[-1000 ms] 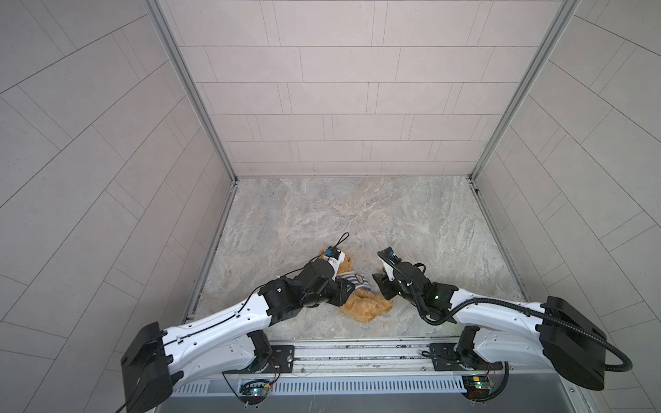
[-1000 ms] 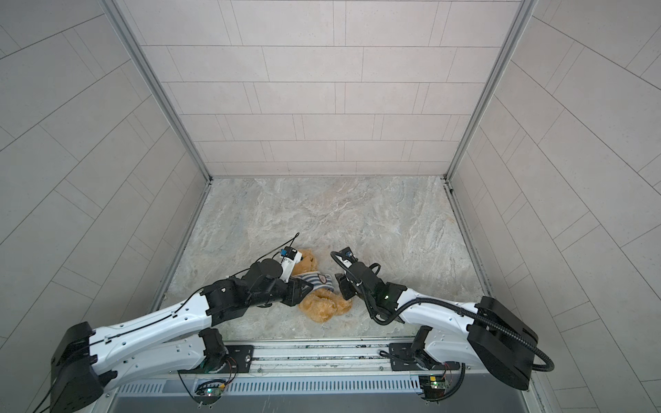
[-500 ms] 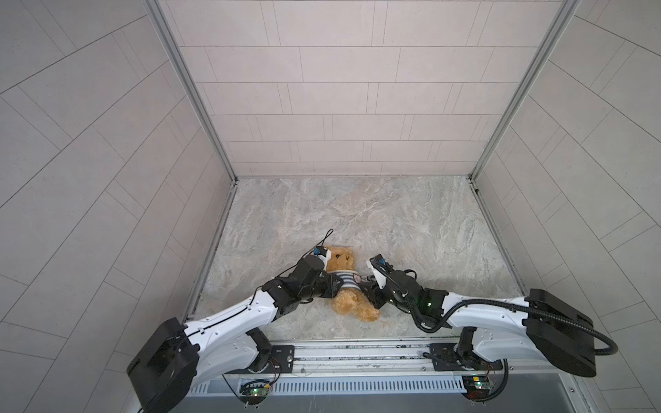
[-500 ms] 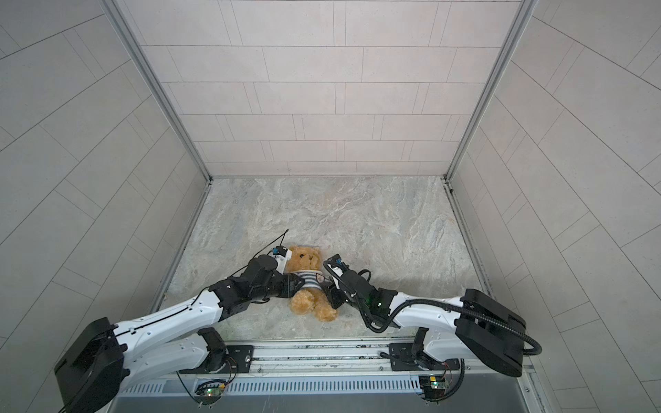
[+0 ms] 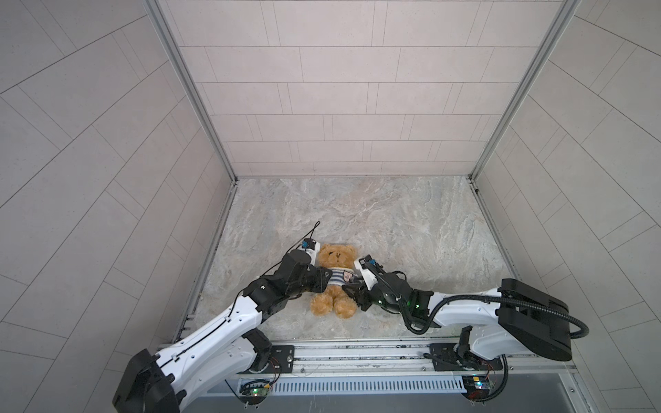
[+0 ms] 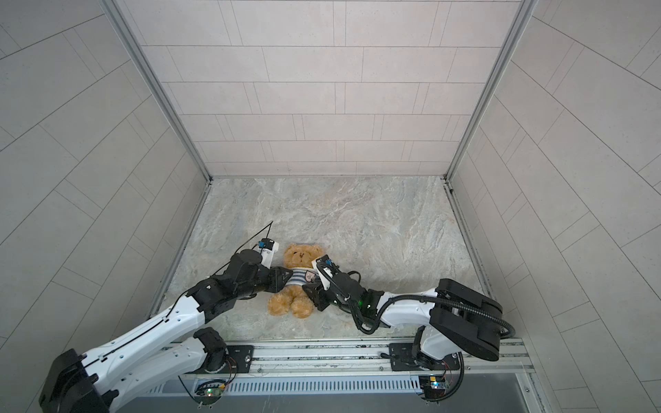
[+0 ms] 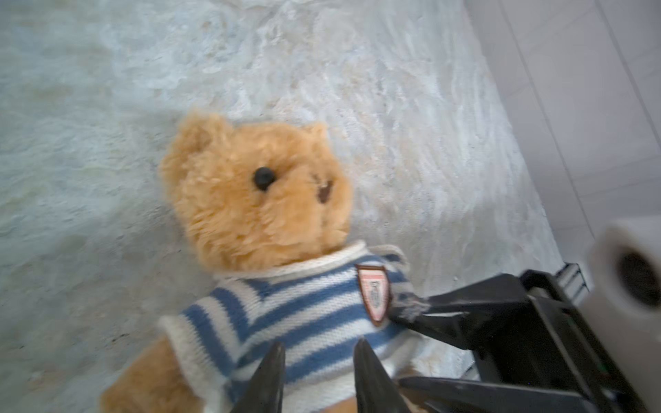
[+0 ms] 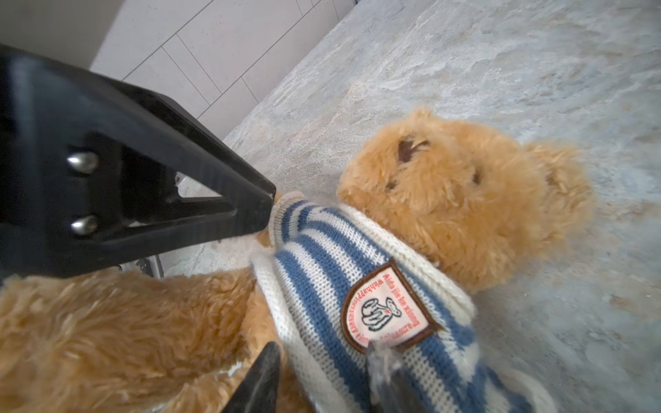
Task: Dress the teddy bear
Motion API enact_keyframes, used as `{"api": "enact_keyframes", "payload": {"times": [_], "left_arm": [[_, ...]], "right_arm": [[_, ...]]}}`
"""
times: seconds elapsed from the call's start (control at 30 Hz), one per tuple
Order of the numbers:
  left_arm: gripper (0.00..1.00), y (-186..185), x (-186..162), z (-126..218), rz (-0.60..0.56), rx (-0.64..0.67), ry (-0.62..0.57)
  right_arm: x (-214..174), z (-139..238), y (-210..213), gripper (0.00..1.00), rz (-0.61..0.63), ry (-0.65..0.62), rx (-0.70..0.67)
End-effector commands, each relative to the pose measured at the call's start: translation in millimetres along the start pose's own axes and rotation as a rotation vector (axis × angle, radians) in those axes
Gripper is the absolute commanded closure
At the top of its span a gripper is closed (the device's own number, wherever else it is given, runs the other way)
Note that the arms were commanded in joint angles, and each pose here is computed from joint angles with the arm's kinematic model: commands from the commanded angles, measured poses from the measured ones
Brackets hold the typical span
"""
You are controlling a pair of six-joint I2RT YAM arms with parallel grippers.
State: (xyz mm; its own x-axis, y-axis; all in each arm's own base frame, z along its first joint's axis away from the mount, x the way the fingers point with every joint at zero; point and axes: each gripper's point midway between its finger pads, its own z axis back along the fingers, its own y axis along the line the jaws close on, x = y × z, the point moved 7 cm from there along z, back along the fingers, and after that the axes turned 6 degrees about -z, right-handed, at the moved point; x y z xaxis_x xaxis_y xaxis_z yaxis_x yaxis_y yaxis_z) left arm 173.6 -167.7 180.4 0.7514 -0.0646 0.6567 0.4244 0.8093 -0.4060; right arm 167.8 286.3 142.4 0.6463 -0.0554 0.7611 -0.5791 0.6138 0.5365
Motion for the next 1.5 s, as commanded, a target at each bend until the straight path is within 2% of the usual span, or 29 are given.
{"api": "enact_keyframes", "payload": {"times": [0.0, 0.17, 0.27, 0.4, 0.5, 0.6, 0.7, 0.87, 1.07, 1.2, 1.47], "left_arm": [[0.64, -1, -11, -14, 0.002, 0.026, 0.063], [0.74, 10, -27, -39, 0.021, 0.045, 0.112], [0.84, 23, -38, -45, 0.031, 0.067, 0.148], [0.99, 31, -43, -43, -0.006, 0.107, 0.175], [1.00, 38, -46, -43, -0.018, 0.128, 0.188], [1.00, 41, -48, -43, -0.028, 0.141, 0.196], [1.00, 42, -49, -43, -0.028, 0.146, 0.197], [1.00, 43, -49, -42, -0.027, 0.152, 0.192], [1.00, 47, -47, -38, -0.020, 0.160, 0.156], [1.00, 46, -46, -38, -0.021, 0.154, 0.154], [1.00, 46, -42, -36, -0.023, 0.166, 0.141]], "right_arm": [[6, 1, 8, 0.58, -0.037, -0.048, 0.057], [7, 17, 0, 0.61, -0.036, -0.081, 0.008], [10, 36, -17, 0.62, -0.015, -0.085, -0.102], [10, 56, -48, 0.70, 0.002, -0.069, -0.305], [10, 61, -75, 0.81, -0.060, -0.046, -0.346], [11, 55, -84, 0.89, -0.047, -0.006, -0.366], [10, 43, -85, 0.93, -0.048, 0.027, -0.347], [9, 21, -78, 0.95, -0.076, 0.062, -0.242], [12, 5, -68, 0.96, -0.130, -0.001, -0.098], [11, -7, -58, 0.97, -0.144, 0.020, -0.038], [14, -14, -28, 0.98, -0.143, -0.015, 0.074]]}}
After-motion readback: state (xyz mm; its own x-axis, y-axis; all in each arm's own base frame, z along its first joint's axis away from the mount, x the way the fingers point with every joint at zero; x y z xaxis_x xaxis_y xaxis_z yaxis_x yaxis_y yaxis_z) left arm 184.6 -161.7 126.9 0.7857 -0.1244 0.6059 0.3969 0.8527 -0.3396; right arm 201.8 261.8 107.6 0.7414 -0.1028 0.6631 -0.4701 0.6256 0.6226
